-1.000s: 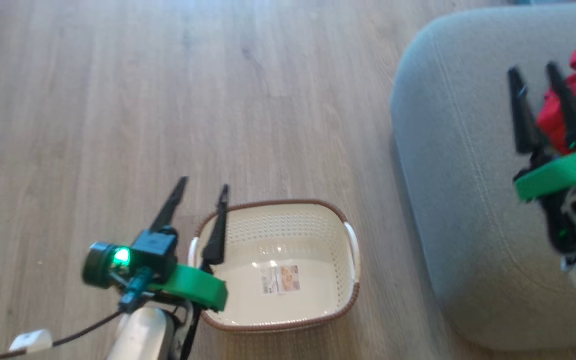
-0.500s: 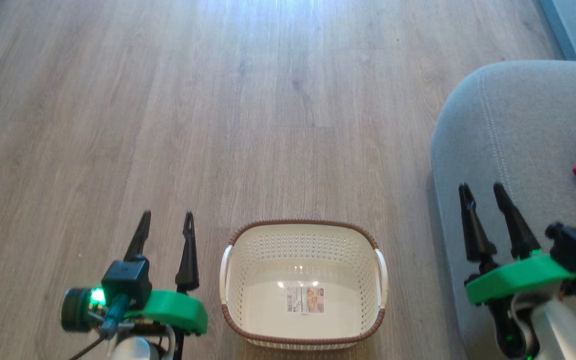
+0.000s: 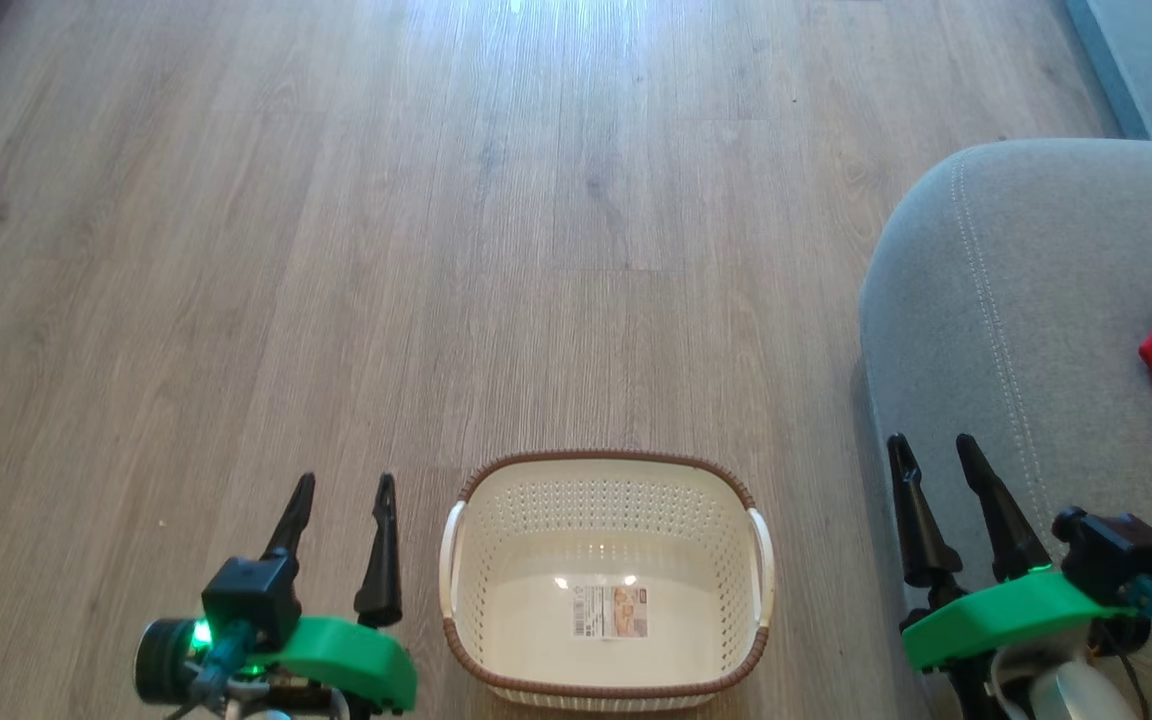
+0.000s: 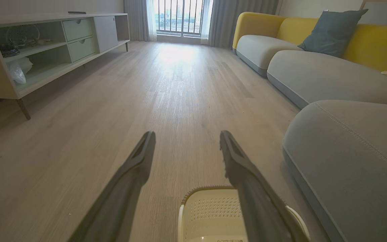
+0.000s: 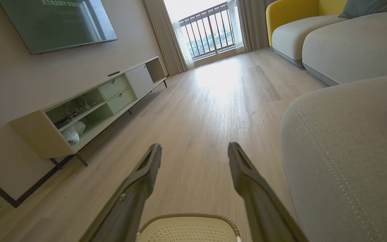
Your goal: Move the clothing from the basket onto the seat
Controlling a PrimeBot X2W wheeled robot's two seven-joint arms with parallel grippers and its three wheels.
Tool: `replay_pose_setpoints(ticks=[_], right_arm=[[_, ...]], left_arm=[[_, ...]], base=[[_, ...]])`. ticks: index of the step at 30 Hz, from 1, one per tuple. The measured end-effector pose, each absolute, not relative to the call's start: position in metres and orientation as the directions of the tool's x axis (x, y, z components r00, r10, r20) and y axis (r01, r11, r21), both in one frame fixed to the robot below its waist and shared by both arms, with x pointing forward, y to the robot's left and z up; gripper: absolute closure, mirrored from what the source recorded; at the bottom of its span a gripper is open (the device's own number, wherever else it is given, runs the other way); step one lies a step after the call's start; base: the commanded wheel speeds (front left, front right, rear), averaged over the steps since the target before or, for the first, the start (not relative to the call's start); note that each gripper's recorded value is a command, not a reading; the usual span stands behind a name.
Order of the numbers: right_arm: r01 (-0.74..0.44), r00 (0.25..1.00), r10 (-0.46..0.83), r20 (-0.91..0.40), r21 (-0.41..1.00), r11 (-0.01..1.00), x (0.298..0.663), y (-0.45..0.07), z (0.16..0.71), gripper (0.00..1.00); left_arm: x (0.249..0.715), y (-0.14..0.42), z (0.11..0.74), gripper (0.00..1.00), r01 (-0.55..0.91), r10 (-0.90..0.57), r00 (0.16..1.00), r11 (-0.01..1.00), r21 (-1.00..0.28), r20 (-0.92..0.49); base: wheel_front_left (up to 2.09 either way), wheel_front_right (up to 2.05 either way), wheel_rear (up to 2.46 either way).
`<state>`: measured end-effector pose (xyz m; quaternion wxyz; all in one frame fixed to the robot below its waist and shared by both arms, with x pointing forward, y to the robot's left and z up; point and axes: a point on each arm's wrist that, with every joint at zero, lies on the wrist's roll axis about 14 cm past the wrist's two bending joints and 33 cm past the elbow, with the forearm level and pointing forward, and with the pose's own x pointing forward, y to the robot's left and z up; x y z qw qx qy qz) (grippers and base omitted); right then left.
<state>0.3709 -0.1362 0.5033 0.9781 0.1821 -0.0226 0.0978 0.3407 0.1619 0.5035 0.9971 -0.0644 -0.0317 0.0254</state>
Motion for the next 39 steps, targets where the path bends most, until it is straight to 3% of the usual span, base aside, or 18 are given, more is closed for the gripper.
replay_pose_setpoints(ticks=[29,30,39], right_arm=[[-0.173,0.985,0.150,0.090,0.380,0.909,0.371,-0.143,0.506,0.00],[-0.174,0.984,0.151,0.090,0.380,0.908,0.371,-0.143,0.506,1.00],[-0.091,0.988,0.135,-0.080,0.406,0.909,0.348,-0.149,0.454,1.00]], left_arm=[[0.342,0.149,0.514,0.00,0.064,-0.045,0.994,0.978,-0.197,0.101],[0.342,0.148,0.514,1.00,0.070,-0.051,0.994,0.977,-0.202,0.101],[0.319,0.149,0.457,1.00,0.021,-0.042,0.995,0.972,-0.233,-0.085]], base=[[0.00,0.00,0.00],[0.00,0.00,0.00],[0.00,0.00,0.00]])
